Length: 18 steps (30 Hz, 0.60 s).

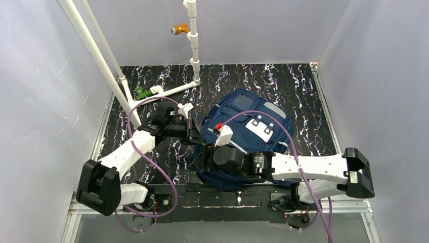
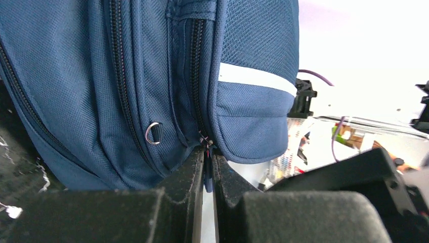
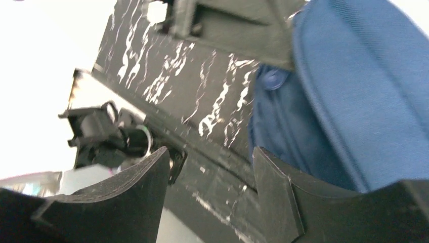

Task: Pack the student bag
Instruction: Zip the student bag at the center of the board.

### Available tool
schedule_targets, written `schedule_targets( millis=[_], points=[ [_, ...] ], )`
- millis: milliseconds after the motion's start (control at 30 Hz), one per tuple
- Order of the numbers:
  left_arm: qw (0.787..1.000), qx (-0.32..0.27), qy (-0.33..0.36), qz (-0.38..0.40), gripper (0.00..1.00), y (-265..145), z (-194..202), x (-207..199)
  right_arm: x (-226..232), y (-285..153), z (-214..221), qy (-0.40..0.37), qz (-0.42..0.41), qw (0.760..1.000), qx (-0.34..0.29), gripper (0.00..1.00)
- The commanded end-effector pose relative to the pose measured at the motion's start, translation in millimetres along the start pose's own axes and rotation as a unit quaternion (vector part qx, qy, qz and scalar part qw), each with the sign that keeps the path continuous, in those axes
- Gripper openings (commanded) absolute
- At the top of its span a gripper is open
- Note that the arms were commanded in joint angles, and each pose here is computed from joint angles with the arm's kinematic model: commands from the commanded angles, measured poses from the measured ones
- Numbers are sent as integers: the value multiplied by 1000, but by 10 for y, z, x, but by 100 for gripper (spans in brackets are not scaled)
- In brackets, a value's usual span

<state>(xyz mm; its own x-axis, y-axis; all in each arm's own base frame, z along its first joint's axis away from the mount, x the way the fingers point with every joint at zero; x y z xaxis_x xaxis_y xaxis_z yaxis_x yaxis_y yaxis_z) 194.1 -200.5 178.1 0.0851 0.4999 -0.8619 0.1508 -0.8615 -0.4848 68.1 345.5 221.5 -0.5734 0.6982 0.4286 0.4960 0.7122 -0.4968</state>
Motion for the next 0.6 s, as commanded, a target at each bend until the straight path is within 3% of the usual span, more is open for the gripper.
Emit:
schedule_targets(
  millis=[0, 167, 467, 567],
  points=[
    [996, 59, -58, 40, 1, -111, 160, -267, -135, 137, -256, 86, 58, 985, -140, 69],
    [995, 65, -60, 50, 3, -138, 184, -309, -202, 257, -264, 98, 99, 977, -160, 67],
    [994, 71, -66, 51, 3, -135, 207, -292, -274, 408, -311, 119, 147, 965, -182, 54],
    [994, 70, -65, 50, 3, -142, 207, -301, -319, 447, -349, 132, 156, 961, -188, 44]
  ],
)
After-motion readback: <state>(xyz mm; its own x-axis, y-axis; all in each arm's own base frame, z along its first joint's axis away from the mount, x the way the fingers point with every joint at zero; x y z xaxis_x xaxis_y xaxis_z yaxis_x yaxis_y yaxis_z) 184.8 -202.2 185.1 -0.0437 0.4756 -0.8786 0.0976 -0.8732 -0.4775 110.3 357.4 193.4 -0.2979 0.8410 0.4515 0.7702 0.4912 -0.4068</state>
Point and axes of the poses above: each gripper's point midway between its finger pads, its own y axis out along the fingers, its own x axis along the line the jaws close on, z = x × y, the point moved 5 cm from there along -y, back along the fingers, and after that the axes turned 8 degrees about -y, right-handed, at the moved point
